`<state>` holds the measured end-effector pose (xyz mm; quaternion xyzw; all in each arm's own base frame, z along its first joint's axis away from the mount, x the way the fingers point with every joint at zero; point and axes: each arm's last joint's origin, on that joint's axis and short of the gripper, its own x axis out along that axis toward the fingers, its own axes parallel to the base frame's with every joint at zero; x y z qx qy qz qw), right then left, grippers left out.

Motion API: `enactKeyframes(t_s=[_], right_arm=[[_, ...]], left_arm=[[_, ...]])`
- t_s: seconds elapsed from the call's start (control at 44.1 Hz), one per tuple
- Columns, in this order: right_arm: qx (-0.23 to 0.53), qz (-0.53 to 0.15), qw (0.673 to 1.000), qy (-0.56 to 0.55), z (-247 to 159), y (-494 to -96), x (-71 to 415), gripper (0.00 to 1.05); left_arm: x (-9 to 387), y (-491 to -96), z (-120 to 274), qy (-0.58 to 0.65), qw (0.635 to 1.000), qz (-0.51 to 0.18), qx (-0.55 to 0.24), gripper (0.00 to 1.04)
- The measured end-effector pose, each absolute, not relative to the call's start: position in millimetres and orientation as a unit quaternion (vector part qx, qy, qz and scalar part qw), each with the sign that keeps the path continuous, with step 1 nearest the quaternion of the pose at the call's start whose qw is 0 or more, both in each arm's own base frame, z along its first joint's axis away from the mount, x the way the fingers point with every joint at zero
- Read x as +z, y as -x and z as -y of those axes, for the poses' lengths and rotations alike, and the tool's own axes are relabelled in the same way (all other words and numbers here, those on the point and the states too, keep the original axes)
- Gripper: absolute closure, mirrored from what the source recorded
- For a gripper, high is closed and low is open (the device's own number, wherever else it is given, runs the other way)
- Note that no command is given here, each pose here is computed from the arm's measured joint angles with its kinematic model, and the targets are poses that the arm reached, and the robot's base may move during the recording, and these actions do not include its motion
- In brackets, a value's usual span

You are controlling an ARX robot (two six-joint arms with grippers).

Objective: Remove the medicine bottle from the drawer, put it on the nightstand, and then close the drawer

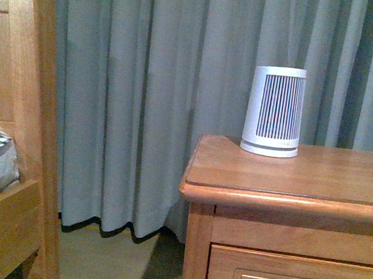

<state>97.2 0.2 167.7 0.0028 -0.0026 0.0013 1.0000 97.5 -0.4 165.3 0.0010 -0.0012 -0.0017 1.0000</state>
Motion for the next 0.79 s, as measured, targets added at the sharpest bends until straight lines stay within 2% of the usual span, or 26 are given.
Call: enactKeyframes(t_s=[0.249, 0.272, 0.34, 0.43, 0.725, 0.748, 0.793], right_arm=[[0.001, 0.003, 1.0, -0.003, -0.2, -97.2, 167.8, 1.02], [0.001, 0.003, 1.0, -0.002, -0.2, -97.2, 167.8, 0.99], [0.001, 0.003, 1.0, -0.002, -0.2, -97.2, 167.8, 0.91], [0.001, 0.003, 1.0, -0.002, -0.2, -97.2, 167.8, 0.73], [0.001, 0.003, 1.0, -0.002, -0.2, -97.2, 167.8, 0.09], [0.001, 0.003, 1.0, -0.002, -0.2, -97.2, 167.8, 0.05], [0.001, 0.003, 1.0, -0.002, -0.2, -97.2, 167.8, 0.07]], left_arm=[[165.3, -97.5, 0.4, -0.001, 1.0, 0.001, -0.002, 0.07], [165.3, -97.5, 0.4, -0.001, 1.0, 0.001, -0.002, 0.07], [165.3, -97.5, 0.4, -0.001, 1.0, 0.001, -0.002, 0.07], [165.3, -97.5, 0.4, -0.001, 1.0, 0.001, -0.002, 0.07], [165.3, -97.5, 0.4, -0.001, 1.0, 0.001, -0.002, 0.07], [165.3, -97.5, 0.4, -0.001, 1.0, 0.001, -0.002, 0.07], [165.3, -97.5, 0.4, -0.001, 1.0, 0.001, -0.002, 0.07]])
